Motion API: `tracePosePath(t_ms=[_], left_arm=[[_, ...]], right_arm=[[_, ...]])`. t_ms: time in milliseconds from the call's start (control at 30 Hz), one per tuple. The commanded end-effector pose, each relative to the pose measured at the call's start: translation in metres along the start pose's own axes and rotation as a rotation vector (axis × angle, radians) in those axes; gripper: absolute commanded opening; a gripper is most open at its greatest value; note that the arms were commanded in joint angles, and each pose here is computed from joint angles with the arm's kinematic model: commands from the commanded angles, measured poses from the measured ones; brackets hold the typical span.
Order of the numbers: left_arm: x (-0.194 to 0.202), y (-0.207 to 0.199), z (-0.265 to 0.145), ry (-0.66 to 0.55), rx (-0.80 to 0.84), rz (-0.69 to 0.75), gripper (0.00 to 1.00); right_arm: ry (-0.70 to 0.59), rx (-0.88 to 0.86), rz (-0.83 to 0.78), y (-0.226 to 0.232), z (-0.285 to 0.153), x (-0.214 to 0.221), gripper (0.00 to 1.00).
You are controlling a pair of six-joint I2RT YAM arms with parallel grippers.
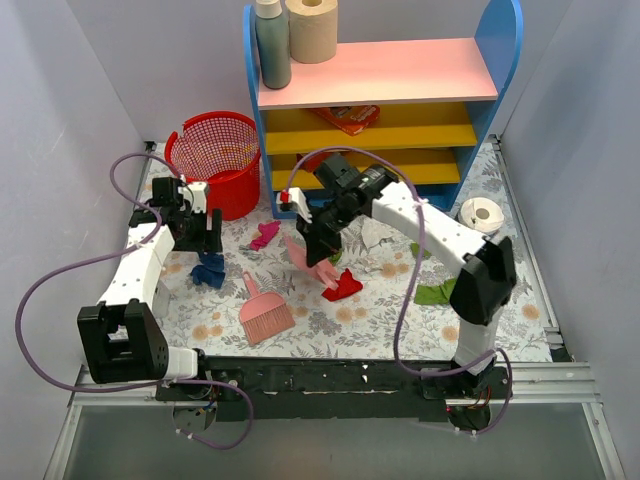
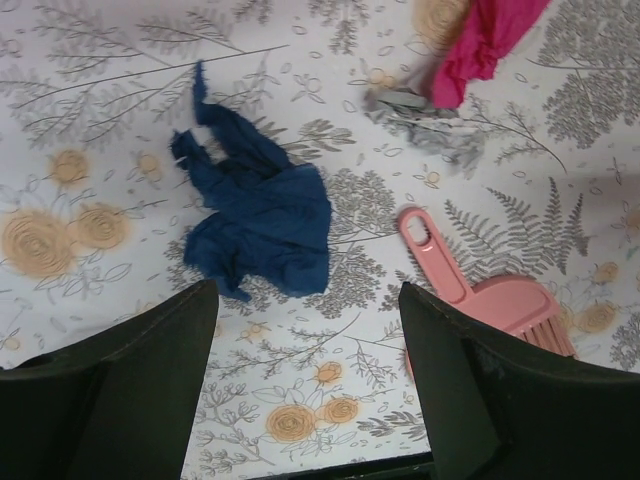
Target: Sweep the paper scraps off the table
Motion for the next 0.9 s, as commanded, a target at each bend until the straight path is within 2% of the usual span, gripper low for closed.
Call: tracePosePath(t_ms=[0,67,133,267,367,433,600,667,733,767,867], left_arm=[[-0.002,0.012,-0.016,-0.065,-0.072,-0.020,0.73],[-0.003,0.013,-0.017,-0.079,-0.080,-0.021,0.74],[-0.006,0.014,-0.020,-0.092,-0.087,-0.023,0.74],[-0.011,0.015,-0.026,-0.115,-0.093,-0.018,0.74],[-0.011,0.015,-0.029,-0.124,-0.097,0.005,0.74],[-0.009,0.015,-0.029,-0.111,-0.080,0.027,0.75],[0.000,-0.005,-0.022,-0.025,0.203,0.047,0.74],[0.008,-0.021,-0.017,0.010,0.274,0.121,0.73],[0.016,-0.032,-0.013,0.015,0.292,0.211,0.73],[0.025,-0.034,-0.008,0.040,0.305,0.255,0.73],[0.034,-0.031,-0.002,0.075,0.315,0.291,0.73]], right_arm=[[-0.102,-0.109,-0.015,-0.006,0.037,-0.035,0.01],[-0.059,-0.122,-0.035,-0.004,0.064,-0.042,0.01],[0.021,-0.009,-0.016,-0.007,0.087,-0.043,0.01],[0.179,0.272,0.005,-0.022,0.103,-0.031,0.01],[0.224,0.330,0.011,-0.031,0.107,-0.025,0.01],[0.260,0.308,0.019,-0.031,0.114,-0.016,0.01],[0.362,0.279,-0.023,-0.029,0.124,0.011,0.01],[0.371,0.273,-0.038,-0.029,0.125,0.014,0.03],[0.340,0.259,-0.073,-0.030,0.122,0.004,0.22],[0.330,0.249,-0.077,-0.029,0.120,0.000,0.39],[0.303,0.274,-0.112,-0.028,0.108,-0.014,0.58]])
Point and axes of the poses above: each gripper's point midway between its finger pads, its own z axis out along the fingers, its own y axis along the line the jaws close on, x = y × z, the point moved 10 cm from there along -z, back along the fingers, and after that the axes turned 10 degrees about -z, right-handed, at the moved point
